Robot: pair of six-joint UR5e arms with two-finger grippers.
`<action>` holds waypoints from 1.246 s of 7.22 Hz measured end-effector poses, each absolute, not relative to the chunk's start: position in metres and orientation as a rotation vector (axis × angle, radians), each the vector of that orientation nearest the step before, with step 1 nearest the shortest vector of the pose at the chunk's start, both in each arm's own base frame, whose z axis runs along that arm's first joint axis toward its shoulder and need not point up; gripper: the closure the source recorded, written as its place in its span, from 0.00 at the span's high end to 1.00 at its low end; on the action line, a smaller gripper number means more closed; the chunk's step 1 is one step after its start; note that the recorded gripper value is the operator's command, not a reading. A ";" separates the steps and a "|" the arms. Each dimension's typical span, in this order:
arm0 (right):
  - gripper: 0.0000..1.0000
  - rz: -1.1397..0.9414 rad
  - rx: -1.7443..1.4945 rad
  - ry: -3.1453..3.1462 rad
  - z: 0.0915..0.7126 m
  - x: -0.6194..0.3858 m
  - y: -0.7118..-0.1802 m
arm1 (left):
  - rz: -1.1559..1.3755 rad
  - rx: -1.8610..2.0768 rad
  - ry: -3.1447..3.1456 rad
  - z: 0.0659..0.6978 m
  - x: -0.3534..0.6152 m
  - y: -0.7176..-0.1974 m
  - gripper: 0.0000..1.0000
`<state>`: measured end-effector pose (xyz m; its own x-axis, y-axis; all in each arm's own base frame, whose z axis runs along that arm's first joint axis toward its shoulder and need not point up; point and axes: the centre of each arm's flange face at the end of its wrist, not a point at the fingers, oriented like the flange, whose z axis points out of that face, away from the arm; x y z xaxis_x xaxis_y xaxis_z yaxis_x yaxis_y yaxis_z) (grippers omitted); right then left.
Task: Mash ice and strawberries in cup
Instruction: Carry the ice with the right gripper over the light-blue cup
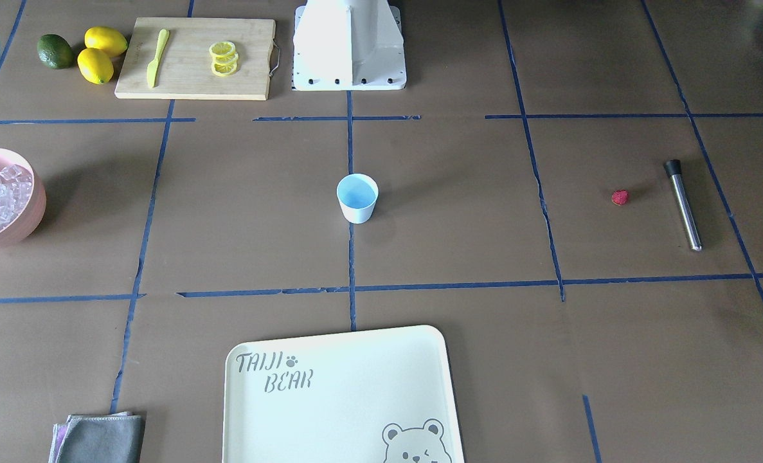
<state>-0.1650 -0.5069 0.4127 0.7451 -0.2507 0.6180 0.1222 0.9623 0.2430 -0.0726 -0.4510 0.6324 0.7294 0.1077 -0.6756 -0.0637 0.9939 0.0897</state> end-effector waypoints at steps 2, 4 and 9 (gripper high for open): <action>0.02 -0.211 0.166 -0.726 0.311 -0.230 -0.523 | 0.095 0.062 0.748 0.632 -0.072 -0.451 1.00; 0.02 -0.159 0.138 -0.768 0.239 -0.311 -0.507 | 0.096 0.062 0.748 0.632 -0.072 -0.452 1.00; 0.03 0.011 0.117 -0.775 0.119 -0.524 -0.453 | 0.099 0.062 0.748 0.632 -0.071 -0.451 1.00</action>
